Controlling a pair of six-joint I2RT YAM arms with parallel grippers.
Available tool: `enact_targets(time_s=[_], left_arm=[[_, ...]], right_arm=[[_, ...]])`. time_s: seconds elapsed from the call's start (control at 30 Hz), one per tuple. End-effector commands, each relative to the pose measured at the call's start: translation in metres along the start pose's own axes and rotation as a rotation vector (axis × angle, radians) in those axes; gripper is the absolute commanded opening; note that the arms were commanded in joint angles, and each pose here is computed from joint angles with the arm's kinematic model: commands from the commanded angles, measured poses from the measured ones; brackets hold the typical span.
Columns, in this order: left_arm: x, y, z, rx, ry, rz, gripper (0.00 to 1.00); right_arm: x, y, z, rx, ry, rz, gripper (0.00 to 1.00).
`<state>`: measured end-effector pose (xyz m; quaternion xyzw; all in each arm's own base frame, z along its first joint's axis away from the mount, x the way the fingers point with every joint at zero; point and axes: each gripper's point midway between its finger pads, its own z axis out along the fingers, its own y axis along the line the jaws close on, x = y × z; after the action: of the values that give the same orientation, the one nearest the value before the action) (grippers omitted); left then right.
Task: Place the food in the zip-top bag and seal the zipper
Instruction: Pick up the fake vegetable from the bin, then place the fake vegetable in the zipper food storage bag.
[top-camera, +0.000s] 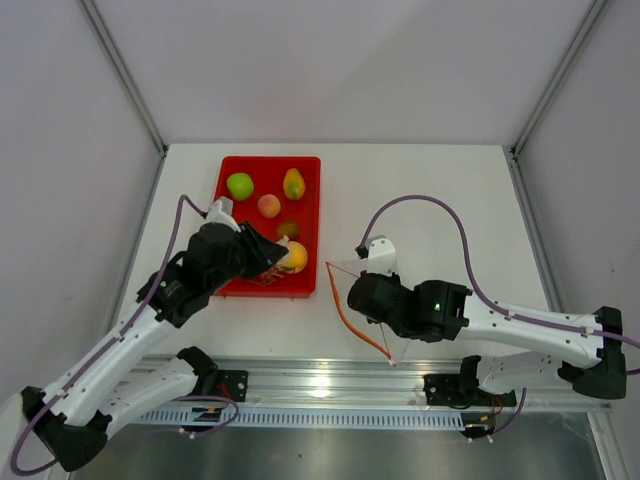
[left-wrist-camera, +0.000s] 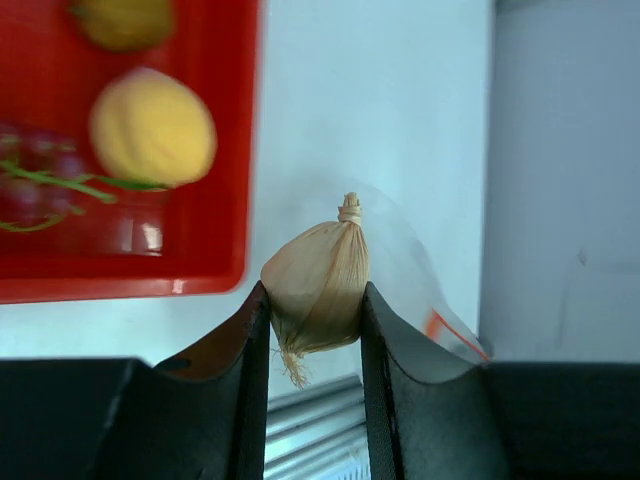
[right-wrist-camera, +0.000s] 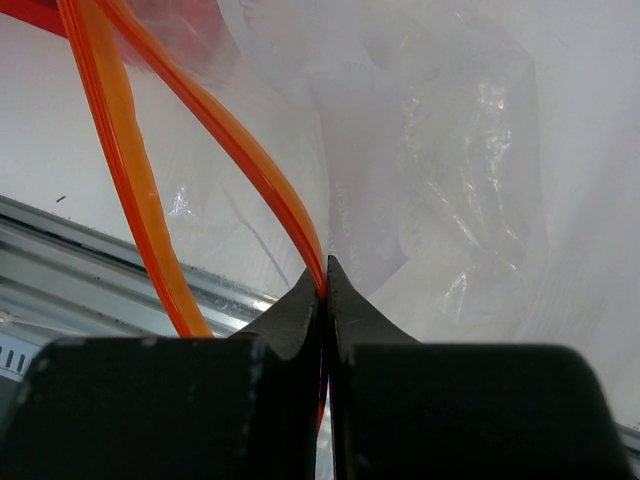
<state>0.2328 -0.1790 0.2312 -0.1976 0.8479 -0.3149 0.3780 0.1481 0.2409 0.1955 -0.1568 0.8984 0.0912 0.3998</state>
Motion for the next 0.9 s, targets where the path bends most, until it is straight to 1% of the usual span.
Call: enact_targets(time_s=[0.0,0.07,0.23,0.27,0.43,0.5,0.53,0.6,0.7,0.73,0.87], left_arm=[[0.017,-0.047,-0.022,0.245,0.053,0.113,0.34],[0.031,-0.056,-0.038,0.287,0.087,0.133,0.34],[0.051,-0.062,-0.064,0.355,0.116,0.140,0.36],[0.058,-0.064,-0.071,0.379,0.141,0.140,0.36],[0.089,-0.072,-0.073,0.460,0.235,0.155,0.37],[0.103,-0.066,-0.066,0.471,0.272,0.142,0.38],[0.102,-0.077,-0.069,0.523,0.257,0.132,0.39],[0.111,-0.074,-0.062,0.516,0.274,0.132,0.41],[0.116,-0.076,-0.056,0.496,0.292,0.142,0.41],[0.122,-0.078,-0.057,0.504,0.320,0.146,0.41],[0.126,-0.083,-0.051,0.486,0.337,0.121,0.42]], right_arm=[[-0.012,0.009,-0.005,-0.035,-0.014,0.048,0.00],[-0.013,0.009,-0.005,-0.035,-0.013,0.052,0.00],[-0.014,0.009,-0.003,-0.026,-0.002,0.053,0.00],[-0.015,0.009,-0.003,-0.026,-0.001,0.054,0.00],[-0.021,0.014,-0.005,-0.046,-0.009,0.062,0.00],[-0.023,0.015,-0.006,-0.055,-0.008,0.064,0.00],[-0.025,0.016,-0.006,-0.059,-0.010,0.069,0.00],[-0.025,0.018,-0.007,-0.068,-0.005,0.069,0.00],[-0.028,0.023,-0.010,-0.097,-0.006,0.084,0.00],[-0.029,0.024,-0.011,-0.106,-0.007,0.089,0.00],[-0.029,0.026,-0.011,-0.115,-0.013,0.099,0.00]])
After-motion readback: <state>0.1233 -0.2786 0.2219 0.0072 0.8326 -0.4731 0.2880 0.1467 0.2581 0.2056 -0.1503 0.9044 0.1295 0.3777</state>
